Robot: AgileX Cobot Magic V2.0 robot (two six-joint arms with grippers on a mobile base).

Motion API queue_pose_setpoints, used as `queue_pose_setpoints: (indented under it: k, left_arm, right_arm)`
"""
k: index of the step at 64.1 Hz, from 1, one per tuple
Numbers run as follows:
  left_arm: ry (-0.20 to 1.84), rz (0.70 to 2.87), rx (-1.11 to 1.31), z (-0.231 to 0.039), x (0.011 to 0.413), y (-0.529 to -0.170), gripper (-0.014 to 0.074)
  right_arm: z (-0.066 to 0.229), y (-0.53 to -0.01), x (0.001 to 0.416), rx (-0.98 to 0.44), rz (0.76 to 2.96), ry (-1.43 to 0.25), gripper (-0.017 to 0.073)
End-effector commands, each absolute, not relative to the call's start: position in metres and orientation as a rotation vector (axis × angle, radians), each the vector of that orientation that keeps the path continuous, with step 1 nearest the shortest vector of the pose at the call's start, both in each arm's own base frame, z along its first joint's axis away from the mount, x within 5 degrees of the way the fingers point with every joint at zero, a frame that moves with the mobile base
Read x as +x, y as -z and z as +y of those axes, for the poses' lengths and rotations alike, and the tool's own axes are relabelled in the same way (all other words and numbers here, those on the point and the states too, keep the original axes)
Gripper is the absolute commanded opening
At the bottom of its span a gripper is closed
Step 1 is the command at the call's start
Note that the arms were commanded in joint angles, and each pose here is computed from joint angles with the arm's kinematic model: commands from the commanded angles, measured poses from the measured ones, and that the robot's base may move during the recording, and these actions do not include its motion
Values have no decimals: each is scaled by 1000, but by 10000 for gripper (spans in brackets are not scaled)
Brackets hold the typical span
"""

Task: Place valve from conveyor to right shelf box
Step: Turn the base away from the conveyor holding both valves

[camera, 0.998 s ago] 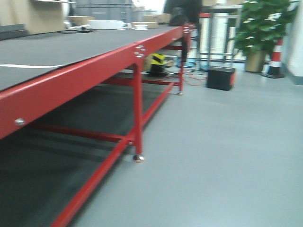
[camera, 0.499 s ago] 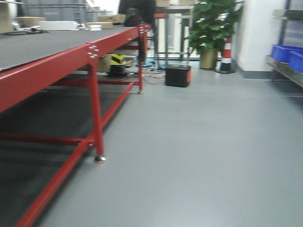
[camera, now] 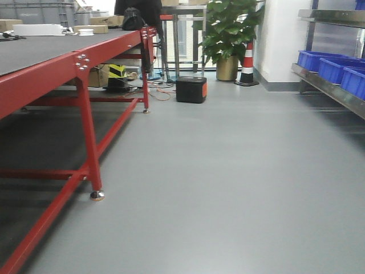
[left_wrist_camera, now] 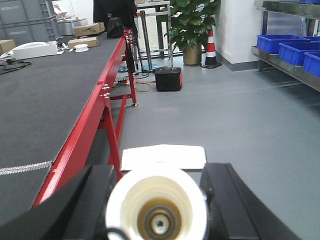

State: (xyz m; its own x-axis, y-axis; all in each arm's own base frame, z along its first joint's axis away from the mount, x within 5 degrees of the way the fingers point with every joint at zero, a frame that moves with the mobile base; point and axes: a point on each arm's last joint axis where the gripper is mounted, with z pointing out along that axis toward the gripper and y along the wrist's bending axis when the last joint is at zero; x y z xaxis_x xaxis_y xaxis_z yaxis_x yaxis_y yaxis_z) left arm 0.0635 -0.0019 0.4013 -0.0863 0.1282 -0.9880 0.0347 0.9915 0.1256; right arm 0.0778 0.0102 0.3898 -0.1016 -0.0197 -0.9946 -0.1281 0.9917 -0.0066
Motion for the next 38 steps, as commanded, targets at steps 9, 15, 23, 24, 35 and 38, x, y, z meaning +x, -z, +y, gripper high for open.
queue_pose_setpoints:
  k: [9,15,23,24,35,38]
  left_arm:
    - [-65,1581,116,-2,61,-409,-111]
    - [-65,1581,116,-2,61,-409,-111]
    - [-65,1581,116,-2,61,-409,-111]
    - [-65,1581,116,-2,61,-409,-111]
    - [-65,1579,116,-2,61,-410,-111]
    - [-65,1579,116,-2,61,-410,-111]
  right_arm:
    - [9,-401,75,-110,1574,-84,-158]
    - [9,-401,75,-110,1574,-84,-158]
    - [9,-401,75,-110,1574,-84,-158]
    - [9,-401,75,-110,1574,-84,-158]
    - [9,-401,75,-110,1574,-84,-158]
    - [9,-401,75,-110,1574,-84,-158]
